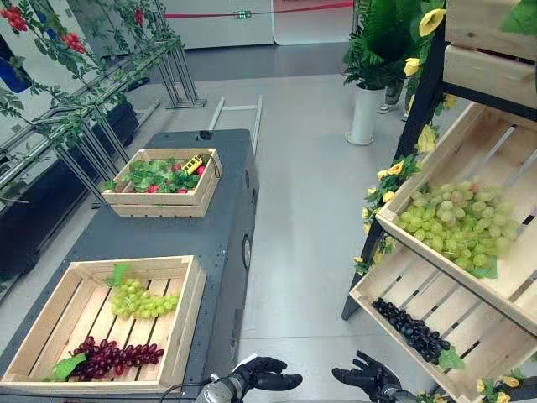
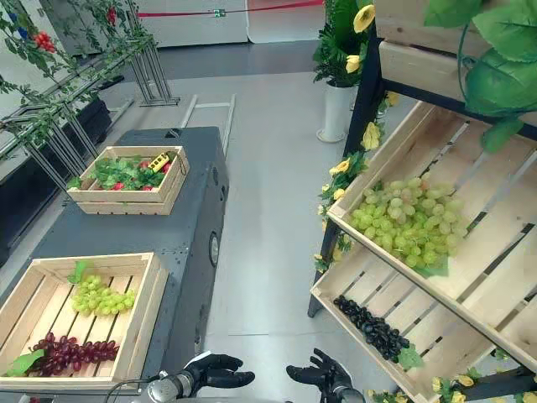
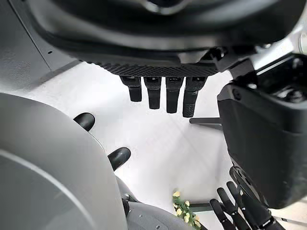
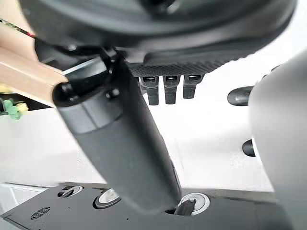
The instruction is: Pick up the fruits from the basket on one side to the basket on the other side
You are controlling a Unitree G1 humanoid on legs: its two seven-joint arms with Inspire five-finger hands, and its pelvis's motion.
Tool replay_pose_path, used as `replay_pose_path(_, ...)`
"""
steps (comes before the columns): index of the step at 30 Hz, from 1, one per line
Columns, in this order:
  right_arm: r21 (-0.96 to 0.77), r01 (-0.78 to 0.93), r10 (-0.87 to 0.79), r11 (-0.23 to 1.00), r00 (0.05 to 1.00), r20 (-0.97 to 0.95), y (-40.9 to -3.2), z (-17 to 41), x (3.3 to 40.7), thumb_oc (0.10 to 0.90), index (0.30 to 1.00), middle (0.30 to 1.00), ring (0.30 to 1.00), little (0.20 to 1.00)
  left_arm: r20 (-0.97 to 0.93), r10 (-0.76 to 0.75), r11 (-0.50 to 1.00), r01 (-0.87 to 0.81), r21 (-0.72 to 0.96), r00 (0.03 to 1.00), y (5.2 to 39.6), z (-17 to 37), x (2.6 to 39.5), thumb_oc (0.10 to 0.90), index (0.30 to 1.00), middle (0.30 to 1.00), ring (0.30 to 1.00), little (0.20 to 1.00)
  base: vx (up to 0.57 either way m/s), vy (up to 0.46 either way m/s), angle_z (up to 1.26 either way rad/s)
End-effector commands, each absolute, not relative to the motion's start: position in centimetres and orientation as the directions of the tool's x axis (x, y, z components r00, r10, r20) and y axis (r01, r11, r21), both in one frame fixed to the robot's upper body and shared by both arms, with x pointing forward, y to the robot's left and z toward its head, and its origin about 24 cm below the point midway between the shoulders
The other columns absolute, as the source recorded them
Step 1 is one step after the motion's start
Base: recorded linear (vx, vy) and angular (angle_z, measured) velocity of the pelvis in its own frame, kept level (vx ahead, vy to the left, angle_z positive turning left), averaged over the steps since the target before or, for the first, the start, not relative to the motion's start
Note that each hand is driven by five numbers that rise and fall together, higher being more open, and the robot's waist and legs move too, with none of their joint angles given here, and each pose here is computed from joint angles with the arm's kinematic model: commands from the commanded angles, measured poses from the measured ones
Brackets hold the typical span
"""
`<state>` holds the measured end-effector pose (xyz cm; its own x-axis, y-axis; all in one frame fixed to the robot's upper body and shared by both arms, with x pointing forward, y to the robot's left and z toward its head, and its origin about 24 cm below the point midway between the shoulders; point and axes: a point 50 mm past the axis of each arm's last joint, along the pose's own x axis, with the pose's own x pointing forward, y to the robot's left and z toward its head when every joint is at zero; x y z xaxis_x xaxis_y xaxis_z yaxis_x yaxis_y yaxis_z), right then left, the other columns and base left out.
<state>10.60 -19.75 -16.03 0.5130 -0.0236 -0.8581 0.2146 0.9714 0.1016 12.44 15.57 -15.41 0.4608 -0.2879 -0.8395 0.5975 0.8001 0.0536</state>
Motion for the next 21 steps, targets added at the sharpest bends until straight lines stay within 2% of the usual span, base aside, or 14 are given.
replay_pose_path(1, 0.135, 0.138, 0.029, 0.981, 0.586, -0.809, -18.9, -15.2, 13.9, 0.8, 0.9, 0.9, 0.9, 0.9, -0.79, -0.311, 0.808, 0.585, 0.073, 0.528, 14.7, -14.6, 14.8, 0.8, 0.9, 0.9, 0.9, 0.9, 0.16, -0.024, 0.37)
replay_pose_path(8, 0.142, 0.148, 0.03, 0.979, 0.582, -0.813, -18.6, -15.3, 13.6, 0.8, 0.9, 0.9, 0.9, 0.9, -0.804, -0.308, 0.792, 0.605, 0.079, 0.508, 14.5, -15.0, 14.1, 0.8, 0.9, 0.9, 0.9, 0.9, 0.0, 0.0, 0.0)
replay_pose_path(12, 0.143, 0.153, 0.031, 0.978, 0.572, -0.82, -18.6, -15.4, 13.4, 0.8, 0.9, 0.9, 0.9, 0.9, -0.77, -0.29, 0.809, 0.576, 0.12, 0.568, 14.7, -14.6, 14.5, 0.8, 0.9, 0.9, 0.9, 0.9, 0.0, 0.0, 0.0)
replay_pose_path(16, 0.143, 0.156, 0.03, 0.977, 0.568, -0.822, -18.6, -15.4, 13.3, 0.8, 0.9, 0.9, 0.9, 0.9, -0.703, -0.22, 0.857, 0.478, 0.193, 0.677, 15.1, -14.0, 15.6, 0.8, 0.9, 0.9, 0.9, 0.9, 0.0, 0.0, 0.0)
replay_pose_path(21, 0.146, 0.164, 0.027, 0.976, 0.571, -0.821, -18.7, -15.4, 13.5, 0.8, 0.9, 0.9, 0.9, 0.9, -0.669, -0.209, 0.874, 0.443, 0.2, 0.714, 15.2, -13.6, 16.0, 0.8, 0.9, 0.9, 0.9, 0.9, 0.0, 0.0, 0.0)
